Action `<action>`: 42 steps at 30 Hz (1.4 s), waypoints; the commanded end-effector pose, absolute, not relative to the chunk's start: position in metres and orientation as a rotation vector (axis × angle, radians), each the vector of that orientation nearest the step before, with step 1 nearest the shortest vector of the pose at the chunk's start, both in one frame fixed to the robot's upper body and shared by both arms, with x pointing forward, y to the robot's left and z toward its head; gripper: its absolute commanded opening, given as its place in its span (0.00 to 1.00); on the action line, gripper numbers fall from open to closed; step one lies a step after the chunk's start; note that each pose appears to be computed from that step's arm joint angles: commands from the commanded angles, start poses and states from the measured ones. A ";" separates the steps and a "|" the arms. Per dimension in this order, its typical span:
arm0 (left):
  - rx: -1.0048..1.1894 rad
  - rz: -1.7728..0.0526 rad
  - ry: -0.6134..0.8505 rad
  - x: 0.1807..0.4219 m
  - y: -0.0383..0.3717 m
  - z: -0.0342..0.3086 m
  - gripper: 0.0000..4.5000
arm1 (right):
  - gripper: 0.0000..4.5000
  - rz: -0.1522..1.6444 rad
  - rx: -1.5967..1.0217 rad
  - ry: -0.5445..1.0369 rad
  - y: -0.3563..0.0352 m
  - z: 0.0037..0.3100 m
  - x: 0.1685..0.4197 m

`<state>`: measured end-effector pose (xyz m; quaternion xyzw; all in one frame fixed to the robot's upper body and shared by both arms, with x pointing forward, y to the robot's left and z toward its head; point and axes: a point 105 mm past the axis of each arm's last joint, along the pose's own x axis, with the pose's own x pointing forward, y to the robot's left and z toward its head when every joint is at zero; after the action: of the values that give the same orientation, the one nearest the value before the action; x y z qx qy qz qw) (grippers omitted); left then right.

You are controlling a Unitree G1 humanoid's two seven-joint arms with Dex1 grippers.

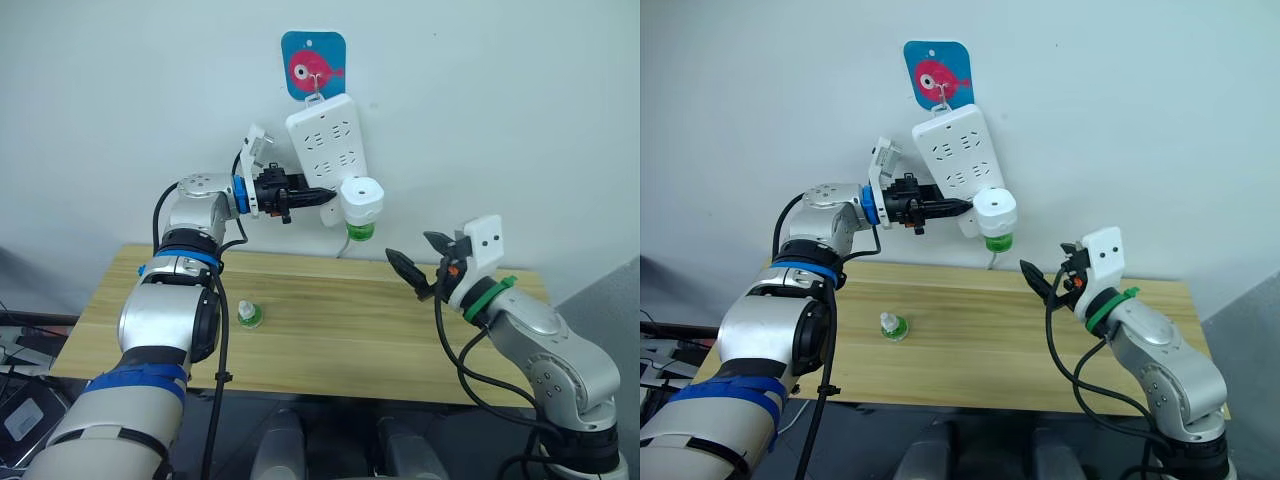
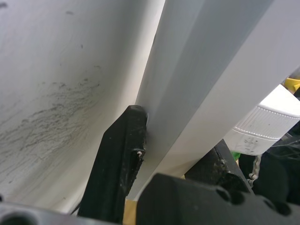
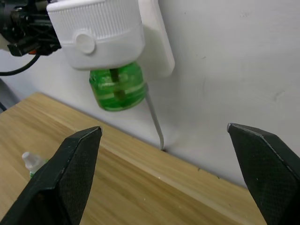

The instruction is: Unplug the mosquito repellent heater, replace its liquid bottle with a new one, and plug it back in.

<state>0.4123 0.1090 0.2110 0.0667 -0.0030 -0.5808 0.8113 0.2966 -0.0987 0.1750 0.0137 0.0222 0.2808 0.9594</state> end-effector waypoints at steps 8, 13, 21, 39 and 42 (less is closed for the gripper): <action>0.176 -1.268 -0.040 0.412 0.099 0.222 0.31 | 1.00 0.544 -0.014 -0.062 -0.045 0.219 0.316; 0.179 -1.261 -0.044 0.412 0.099 0.222 0.31 | 1.00 0.496 -0.036 -0.082 -0.040 0.225 0.330; 0.183 -1.243 -0.043 0.413 0.102 0.221 0.31 | 0.80 0.477 -0.050 -0.107 -0.039 0.229 0.338; 0.198 -1.086 -0.035 0.425 0.124 0.213 0.79 | 0.65 0.458 -0.036 -0.104 -0.066 0.231 0.314; 0.181 -1.047 -0.040 0.424 0.135 0.209 0.99 | 0.65 0.432 -0.015 -0.090 -0.075 0.225 0.317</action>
<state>0.4221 0.1220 0.1971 0.0870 0.0044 -0.5246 0.8469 0.3181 -0.0662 0.2126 -0.0195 -0.0133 0.2245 0.9742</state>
